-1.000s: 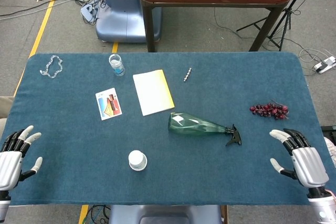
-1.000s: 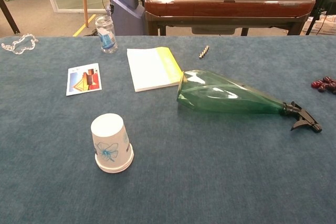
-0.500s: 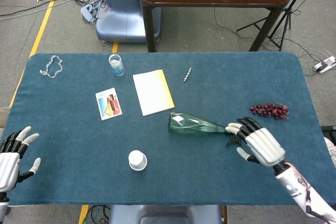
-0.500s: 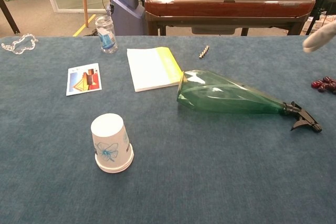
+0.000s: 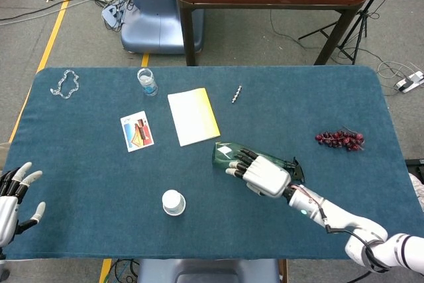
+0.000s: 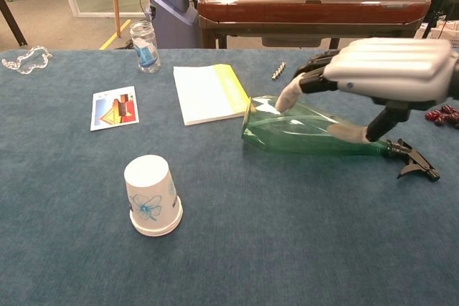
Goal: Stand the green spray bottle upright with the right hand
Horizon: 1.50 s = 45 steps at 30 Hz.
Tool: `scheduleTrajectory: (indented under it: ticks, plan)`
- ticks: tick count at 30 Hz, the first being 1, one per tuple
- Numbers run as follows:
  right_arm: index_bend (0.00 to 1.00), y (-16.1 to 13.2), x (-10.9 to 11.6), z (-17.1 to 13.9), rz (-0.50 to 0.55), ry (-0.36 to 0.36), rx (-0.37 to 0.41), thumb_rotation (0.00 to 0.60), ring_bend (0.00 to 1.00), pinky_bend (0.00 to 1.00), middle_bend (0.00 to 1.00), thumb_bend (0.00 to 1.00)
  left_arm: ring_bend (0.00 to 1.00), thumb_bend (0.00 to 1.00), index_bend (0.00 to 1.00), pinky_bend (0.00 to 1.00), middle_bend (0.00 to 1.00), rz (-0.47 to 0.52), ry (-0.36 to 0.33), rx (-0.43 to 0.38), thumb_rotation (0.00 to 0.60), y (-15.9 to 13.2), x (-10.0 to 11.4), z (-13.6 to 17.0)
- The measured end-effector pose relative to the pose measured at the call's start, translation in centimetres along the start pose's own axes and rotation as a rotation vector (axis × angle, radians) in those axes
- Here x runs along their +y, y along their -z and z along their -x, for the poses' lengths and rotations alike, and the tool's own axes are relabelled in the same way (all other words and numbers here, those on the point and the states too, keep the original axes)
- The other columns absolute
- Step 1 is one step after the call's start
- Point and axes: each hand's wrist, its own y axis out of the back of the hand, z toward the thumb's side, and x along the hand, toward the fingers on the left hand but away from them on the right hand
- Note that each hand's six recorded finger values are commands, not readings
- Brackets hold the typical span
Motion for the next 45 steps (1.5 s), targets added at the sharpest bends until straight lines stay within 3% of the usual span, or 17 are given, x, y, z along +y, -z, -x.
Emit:
scheduleTrajectory:
  ticks: [8,16,22,32,45]
  plan:
    - [0.24,-1.4,-1.5,3.4,-0.189,-0.045,0.108,0.6,0.09,0.07,0.23,0.52,0.06,0.39,0.19,0.05,0.05,0.001,0.003,0.017,0.6,0.5,-0.1,0.3]
    - [0.24,-1.2,-2.9,5.7,-0.292,-0.074,0.134,0.6,0.09,0.05,0.23,0.53,0.06,0.39,0.19,0.05,0.05,0.003,0.003,0.042,0.6,1.3,-0.1,0.8]
    - [0.24,0.5,-3.5,7.6,-0.296,-0.102,0.078,0.6,0.09,0.04,0.23,0.54,0.06,0.39,0.19,0.05,0.05,0.007,0.006,0.052,0.6,1.7,-0.3,1.0]
    - [0.24,5.0,-3.0,10.5,-0.26,-0.133,-0.091,0.6,0.09,0.04,0.23,0.55,0.06,0.39,0.19,0.05,0.05,0.014,0.007,0.067,0.6,2.2,-0.5,1.1]
    - [0.24,11.8,-3.7,9.4,-0.122,-0.191,-0.334,0.6,0.09,0.04,0.26,0.54,0.06,0.39,0.19,0.05,0.05,0.015,0.02,0.055,0.6,2.0,-1.0,0.7]
